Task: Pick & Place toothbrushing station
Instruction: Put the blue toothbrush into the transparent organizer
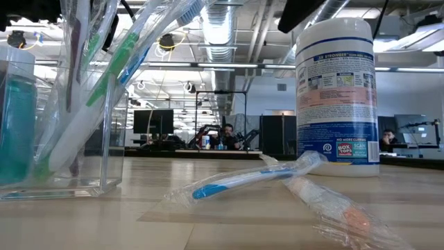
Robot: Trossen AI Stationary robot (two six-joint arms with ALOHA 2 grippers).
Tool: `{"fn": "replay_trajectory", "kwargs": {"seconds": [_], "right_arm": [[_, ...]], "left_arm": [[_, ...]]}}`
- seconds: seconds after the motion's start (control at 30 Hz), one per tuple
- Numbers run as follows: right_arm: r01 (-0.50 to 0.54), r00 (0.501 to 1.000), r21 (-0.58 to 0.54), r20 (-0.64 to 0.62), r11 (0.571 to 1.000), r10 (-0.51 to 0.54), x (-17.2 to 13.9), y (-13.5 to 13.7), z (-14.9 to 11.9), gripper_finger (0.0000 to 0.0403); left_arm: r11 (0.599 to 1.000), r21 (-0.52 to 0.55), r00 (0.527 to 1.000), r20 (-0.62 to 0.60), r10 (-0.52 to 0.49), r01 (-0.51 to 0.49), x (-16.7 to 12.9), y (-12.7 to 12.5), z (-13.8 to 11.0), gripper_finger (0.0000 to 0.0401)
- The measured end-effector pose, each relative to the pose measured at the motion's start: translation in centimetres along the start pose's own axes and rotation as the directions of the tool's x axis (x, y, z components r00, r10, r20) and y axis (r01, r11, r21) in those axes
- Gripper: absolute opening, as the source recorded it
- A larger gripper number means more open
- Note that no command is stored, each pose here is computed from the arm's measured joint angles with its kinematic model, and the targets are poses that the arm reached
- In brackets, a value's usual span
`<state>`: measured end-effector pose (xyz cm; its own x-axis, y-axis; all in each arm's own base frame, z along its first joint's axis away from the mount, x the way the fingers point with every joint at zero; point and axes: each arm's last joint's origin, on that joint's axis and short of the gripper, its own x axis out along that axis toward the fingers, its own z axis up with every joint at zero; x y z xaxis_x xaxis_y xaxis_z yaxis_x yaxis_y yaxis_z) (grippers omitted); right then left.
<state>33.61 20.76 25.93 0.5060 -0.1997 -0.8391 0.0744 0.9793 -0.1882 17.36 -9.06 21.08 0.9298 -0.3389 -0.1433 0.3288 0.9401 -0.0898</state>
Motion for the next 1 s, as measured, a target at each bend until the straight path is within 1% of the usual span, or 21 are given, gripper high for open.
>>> {"fn": "replay_trajectory", "kwargs": {"seconds": [0.17,0.33,0.47,0.57,0.7,0.83,1.0], "right_arm": [[0.018,0.999,-0.014,-0.028,1.000,-0.018,0.2,-0.2,-0.4,0.0055],[0.043,0.996,-0.026,-0.076,0.999,-0.045,2.0,-0.7,-1.6,0.0055],[0.014,0.997,-0.024,-0.080,1.000,-0.016,3.6,-1.0,-2.1,0.0055],[0.015,0.995,-0.053,-0.100,0.998,-0.021,4.4,-1.4,-2.4,0.0055],[-0.016,0.993,-0.052,-0.117,0.999,0.010,5.4,-1.9,-2.8,0.0056],[-0.049,0.989,-0.033,-0.140,0.998,0.044,6.0,-2.3,-2.9,0.0072],[-0.065,0.986,-0.016,-0.157,0.998,0.062,6.6,-2.8,-2.9,0.0111]], "left_arm": [[1.000,0.000,1.000,0.000,0.000,0.000,0.0,0.0,0.0,0.0208],[1.000,0.000,1.000,0.000,0.000,0.000,0.0,0.0,0.0,0.0208],[1.000,0.000,1.000,0.000,0.000,0.000,0.0,0.0,0.0,0.0208],[1.000,0.000,1.000,0.003,0.000,0.000,0.0,0.0,0.0,0.0208],[1.000,-0.001,1.000,0.006,0.000,0.000,0.0,0.0,0.1,0.0208],[1.000,-0.001,1.000,0.006,-0.001,0.001,0.0,0.0,0.1,0.0208],[1.000,-0.001,1.000,0.007,-0.001,0.001,0.0,0.0,0.1,0.0208]]}}
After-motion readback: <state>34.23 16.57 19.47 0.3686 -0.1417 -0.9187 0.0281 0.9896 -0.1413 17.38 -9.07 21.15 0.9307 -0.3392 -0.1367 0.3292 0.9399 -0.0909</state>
